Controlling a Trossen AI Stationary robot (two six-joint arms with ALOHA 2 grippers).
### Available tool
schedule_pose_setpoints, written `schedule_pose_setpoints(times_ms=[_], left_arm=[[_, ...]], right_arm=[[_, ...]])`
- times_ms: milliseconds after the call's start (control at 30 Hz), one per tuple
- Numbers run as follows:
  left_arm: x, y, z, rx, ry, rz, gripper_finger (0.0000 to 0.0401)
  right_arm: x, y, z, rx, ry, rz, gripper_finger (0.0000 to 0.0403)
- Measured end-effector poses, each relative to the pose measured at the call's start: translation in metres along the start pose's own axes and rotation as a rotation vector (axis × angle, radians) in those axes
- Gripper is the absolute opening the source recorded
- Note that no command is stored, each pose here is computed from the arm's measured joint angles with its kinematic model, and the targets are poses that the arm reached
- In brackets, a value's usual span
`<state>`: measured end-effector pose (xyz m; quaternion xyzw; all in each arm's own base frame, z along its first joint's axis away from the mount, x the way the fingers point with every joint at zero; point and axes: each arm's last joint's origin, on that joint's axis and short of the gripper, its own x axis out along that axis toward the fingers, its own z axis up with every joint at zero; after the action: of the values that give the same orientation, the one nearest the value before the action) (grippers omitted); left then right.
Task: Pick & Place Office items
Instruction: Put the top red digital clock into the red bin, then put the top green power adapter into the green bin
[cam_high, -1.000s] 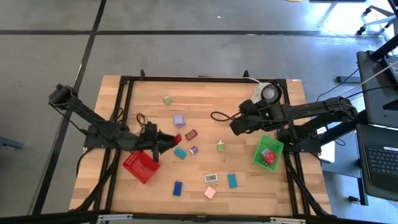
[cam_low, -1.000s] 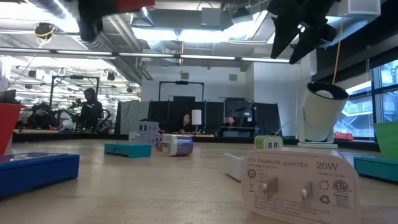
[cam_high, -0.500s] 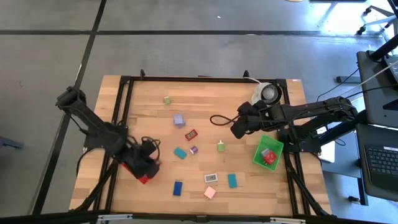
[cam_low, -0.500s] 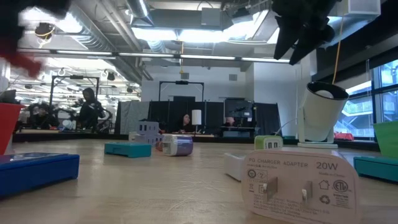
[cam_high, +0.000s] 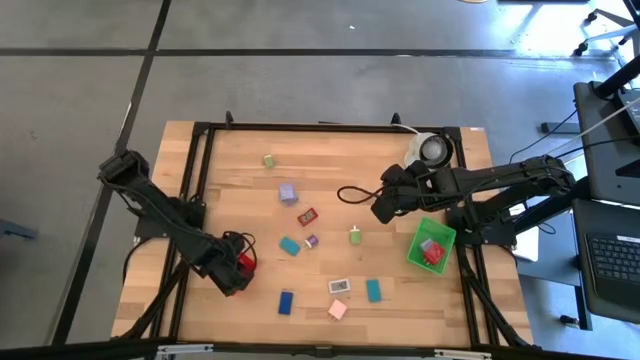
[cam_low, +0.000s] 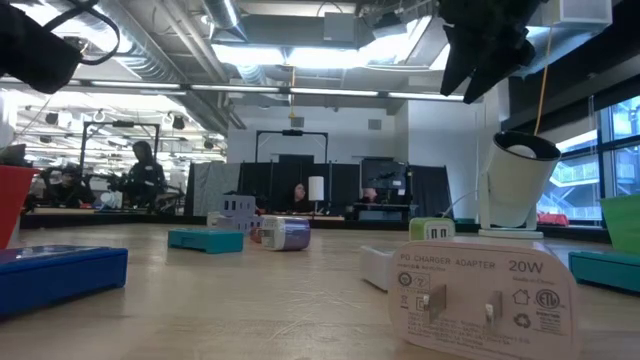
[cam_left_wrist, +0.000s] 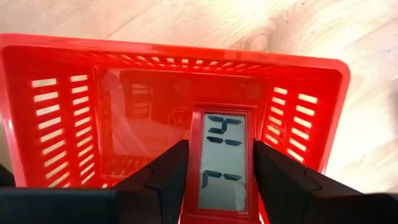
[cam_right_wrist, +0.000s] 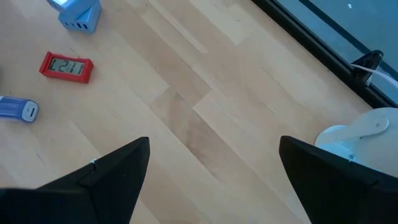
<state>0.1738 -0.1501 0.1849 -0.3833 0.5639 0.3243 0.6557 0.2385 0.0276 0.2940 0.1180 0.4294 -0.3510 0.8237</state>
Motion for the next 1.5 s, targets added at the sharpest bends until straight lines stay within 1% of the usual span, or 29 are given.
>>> schedule_pose_setpoints(times_ms=[233, 367, 433, 500, 667, 767, 867, 933, 1000, 1067, 1133, 1267, 1333, 1433, 1500], left_arm=[[0.001, -0.001, 0.005, -0.027, 0.055, 0.016, 0.0207], [-0.002, 0.002, 0.010, -0.030, 0.126, 0.036, 0.0231], [-0.006, 0.002, 0.014, 0.011, 0.181, 0.020, 0.0239], [-0.010, 0.003, 0.020, 0.020, 0.223, -0.005, 0.0243], [-0.023, 0.006, 0.043, 0.002, 0.211, -0.084, 0.0240], [-0.030, 0.010, 0.061, -0.035, 0.140, -0.130, 0.0240], [-0.038, 0.017, 0.082, -0.067, 0.018, -0.162, 0.0240], [-0.042, 0.022, 0.097, -0.069, -0.090, -0.165, 0.0240], [-0.045, 0.029, 0.113, -0.068, -0.224, -0.139, 0.0240], [-0.047, 0.036, 0.130, -0.072, -0.354, -0.082, 0.0240], [-0.048, 0.045, 0.147, -0.102, -0.448, -0.016, 0.0240], [-0.046, 0.064, 0.179, -0.221, -0.530, 0.095, 0.0240], [-0.043, 0.072, 0.195, -0.301, -0.559, 0.126, 0.0240], [-0.036, 0.080, 0.220, -0.393, -0.580, 0.127, 0.0240], [-0.029, 0.082, 0.237, -0.420, -0.583, 0.088, 0.0240]], right_arm=[[0.000, 0.000, 0.000, -0.006, 0.000, 0.000, 0.0362], [0.000, 0.000, 0.000, -0.023, 0.000, 0.000, 0.0362], [0.000, 0.000, 0.001, -0.028, -0.002, 0.001, 0.0362], [0.001, 0.000, 0.002, -0.029, -0.009, 0.005, 0.0362], [0.003, -0.001, 0.007, -0.031, -0.028, 0.013, 0.0362], [0.005, -0.002, 0.010, -0.029, -0.038, 0.014, 0.0362], [0.007, -0.004, 0.013, -0.023, -0.047, 0.013, 0.0362], [0.008, -0.006, 0.015, -0.022, -0.048, 0.008, 0.0362], [0.010, -0.008, 0.017, -0.008, -0.051, 0.003, 0.0362], [0.012, -0.010, 0.020, 0.007, -0.054, -0.003, 0.0362], [0.014, -0.013, 0.022, 0.023, -0.056, -0.011, 0.0362], [0.019, -0.019, 0.030, 0.072, -0.072, -0.023, 0.0362], [0.021, -0.022, 0.035, 0.101, -0.087, -0.024, 0.0361], [0.024, -0.026, 0.041, 0.145, -0.116, -0.022, 0.0361], [0.027, -0.029, 0.047, 0.180, -0.139, -0.019, 0.0361]])
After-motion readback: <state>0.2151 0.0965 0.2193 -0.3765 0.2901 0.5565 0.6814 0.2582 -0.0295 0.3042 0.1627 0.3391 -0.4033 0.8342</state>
